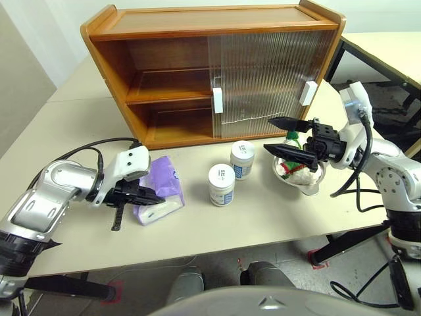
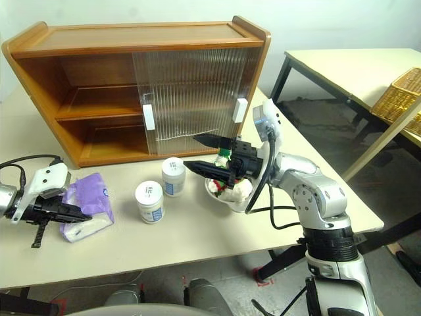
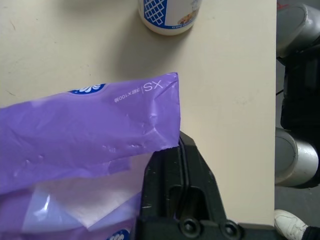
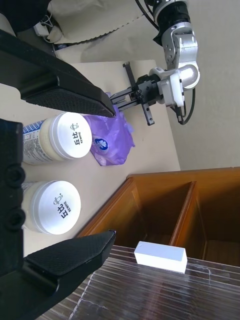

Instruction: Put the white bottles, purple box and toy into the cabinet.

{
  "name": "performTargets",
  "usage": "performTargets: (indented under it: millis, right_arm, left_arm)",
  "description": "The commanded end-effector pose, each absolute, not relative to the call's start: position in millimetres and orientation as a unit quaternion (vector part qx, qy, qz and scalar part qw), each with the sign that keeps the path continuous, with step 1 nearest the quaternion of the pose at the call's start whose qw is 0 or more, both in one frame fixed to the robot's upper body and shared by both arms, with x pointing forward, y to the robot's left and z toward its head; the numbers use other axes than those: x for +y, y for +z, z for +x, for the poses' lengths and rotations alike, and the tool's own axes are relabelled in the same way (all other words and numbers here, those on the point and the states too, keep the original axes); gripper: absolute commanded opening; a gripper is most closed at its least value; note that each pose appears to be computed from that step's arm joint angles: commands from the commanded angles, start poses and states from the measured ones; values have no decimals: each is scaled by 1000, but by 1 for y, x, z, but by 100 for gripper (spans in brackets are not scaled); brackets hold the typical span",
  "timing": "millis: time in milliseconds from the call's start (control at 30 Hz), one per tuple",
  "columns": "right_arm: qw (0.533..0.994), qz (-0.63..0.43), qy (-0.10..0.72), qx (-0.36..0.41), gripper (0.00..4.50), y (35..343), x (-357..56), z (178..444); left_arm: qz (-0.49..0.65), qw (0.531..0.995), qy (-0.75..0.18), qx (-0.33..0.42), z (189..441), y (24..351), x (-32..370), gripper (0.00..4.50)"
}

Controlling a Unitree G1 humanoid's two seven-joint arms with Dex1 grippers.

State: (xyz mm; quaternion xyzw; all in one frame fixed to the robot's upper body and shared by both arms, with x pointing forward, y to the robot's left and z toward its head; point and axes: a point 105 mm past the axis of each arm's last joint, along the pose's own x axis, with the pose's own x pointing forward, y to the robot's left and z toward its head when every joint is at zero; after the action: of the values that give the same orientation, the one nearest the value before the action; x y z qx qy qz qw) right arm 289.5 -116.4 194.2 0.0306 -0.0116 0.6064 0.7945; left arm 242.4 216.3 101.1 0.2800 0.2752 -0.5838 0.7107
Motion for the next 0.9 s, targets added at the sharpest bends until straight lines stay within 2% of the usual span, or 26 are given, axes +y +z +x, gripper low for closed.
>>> performTargets:
  millis: [33, 200, 433, 900]
  right_arm:
    - [799, 24, 601, -13, 450, 194, -119, 292]
    - [798, 24, 602, -14, 450, 194, -118, 293]
    - [797, 26, 603, -16, 450, 192, -116, 294]
    - [793, 28, 609, -17, 450, 191, -111, 295]
  left_arm:
    - [283, 701, -592, 278, 242, 107, 217, 5]
    - [295, 694, -603, 261, 248, 123, 215, 5]
    - [332, 666, -634, 210, 261, 167, 204, 5]
    - [423, 631, -633, 150, 288, 231, 197, 5]
